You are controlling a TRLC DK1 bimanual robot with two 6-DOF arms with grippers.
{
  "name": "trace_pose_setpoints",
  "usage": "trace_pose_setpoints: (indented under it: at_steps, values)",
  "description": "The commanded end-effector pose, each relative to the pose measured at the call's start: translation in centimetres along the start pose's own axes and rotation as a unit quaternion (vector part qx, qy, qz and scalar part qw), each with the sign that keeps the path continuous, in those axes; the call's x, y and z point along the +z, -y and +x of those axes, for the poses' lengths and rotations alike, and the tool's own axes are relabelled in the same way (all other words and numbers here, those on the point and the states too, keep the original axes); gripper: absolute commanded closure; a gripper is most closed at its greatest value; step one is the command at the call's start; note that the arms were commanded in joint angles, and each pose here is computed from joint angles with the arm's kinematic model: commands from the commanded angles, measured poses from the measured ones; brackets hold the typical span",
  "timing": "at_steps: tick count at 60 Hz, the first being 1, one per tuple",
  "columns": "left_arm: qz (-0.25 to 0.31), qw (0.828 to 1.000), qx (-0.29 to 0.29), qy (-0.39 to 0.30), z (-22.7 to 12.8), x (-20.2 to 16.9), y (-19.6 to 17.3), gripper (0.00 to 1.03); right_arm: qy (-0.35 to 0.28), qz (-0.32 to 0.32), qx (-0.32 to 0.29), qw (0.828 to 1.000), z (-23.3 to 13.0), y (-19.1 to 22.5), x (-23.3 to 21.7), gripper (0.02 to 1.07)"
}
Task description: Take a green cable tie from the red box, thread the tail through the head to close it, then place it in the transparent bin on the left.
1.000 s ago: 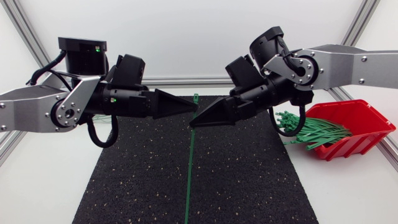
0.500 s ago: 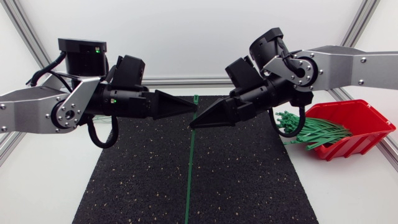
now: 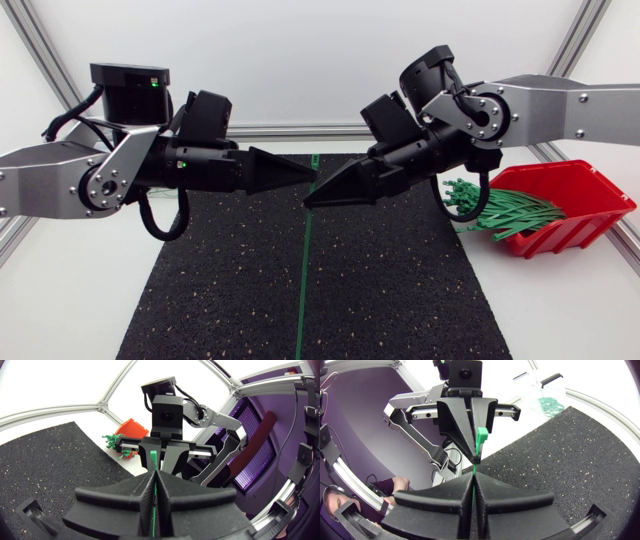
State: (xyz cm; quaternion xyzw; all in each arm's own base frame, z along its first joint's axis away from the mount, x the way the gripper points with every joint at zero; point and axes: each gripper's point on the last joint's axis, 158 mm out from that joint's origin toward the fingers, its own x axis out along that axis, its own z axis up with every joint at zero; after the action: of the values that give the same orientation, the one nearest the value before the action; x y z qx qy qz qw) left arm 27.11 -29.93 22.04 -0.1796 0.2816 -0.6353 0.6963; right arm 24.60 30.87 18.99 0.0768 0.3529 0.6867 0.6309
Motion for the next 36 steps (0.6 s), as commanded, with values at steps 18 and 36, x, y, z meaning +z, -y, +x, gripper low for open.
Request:
trace_pose_setpoints:
  at_steps: [18, 36]
  values:
    - [0.008, 0.999, 0.022, 0.026, -2.1, 1.6, 0.3, 1.0, -0.009, 0.006, -0.027, 1.0, -0.6, -1.1, -1.6, 0.07]
    - [-0.039, 0.998, 0.054, 0.017, -4.2, 1.8, -1.2, 0.99, -0.088, -0.08, -0.139, 0.983, -2.5, 0.8, -5.2, 0.06]
